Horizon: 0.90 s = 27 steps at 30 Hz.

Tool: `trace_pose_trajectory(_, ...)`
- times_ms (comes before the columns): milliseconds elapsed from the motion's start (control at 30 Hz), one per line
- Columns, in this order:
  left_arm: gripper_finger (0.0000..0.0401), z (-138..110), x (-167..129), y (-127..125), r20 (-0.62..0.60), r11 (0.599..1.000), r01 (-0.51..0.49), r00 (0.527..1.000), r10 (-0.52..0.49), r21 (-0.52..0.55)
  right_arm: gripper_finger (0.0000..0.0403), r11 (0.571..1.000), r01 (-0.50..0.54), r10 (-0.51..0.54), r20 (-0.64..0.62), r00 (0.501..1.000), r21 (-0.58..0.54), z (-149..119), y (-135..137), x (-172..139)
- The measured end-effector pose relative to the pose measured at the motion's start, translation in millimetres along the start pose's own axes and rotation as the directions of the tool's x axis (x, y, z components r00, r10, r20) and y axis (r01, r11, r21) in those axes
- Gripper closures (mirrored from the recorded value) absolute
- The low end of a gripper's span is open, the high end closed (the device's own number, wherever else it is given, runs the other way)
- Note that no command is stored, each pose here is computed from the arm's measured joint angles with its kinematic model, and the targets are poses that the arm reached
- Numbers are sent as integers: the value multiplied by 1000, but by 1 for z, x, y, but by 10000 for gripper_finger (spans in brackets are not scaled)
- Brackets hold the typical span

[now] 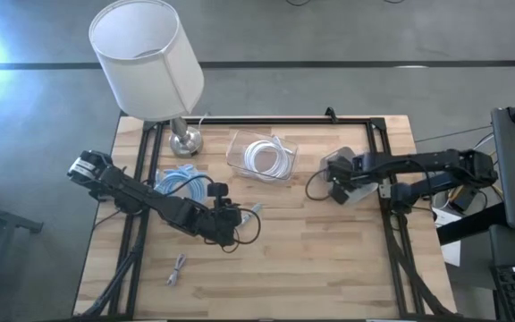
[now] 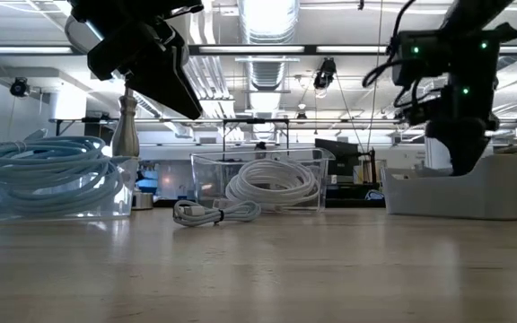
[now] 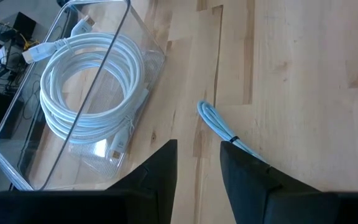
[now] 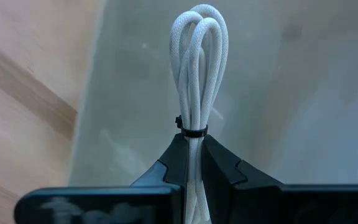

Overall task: Pick & Place USB Port
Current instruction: Put the gray USB charging cable into the gray bin, then put the light blue USB charging cable into the gray bin

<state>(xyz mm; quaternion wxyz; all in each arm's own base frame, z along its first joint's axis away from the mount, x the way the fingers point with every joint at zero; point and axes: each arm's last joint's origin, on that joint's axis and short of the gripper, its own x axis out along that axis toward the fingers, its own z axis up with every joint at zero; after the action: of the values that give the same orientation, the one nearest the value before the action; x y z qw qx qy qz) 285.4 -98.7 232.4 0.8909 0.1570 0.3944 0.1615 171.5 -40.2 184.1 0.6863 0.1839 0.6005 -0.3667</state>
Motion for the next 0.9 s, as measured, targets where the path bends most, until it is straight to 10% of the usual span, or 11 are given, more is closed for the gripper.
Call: trace_pose_trajectory(900, 277, 0, 0, 0, 0, 1000, 0, 1000, 0, 6, 259, 999, 24, -23, -15, 1000, 29, -7, -4, 16)
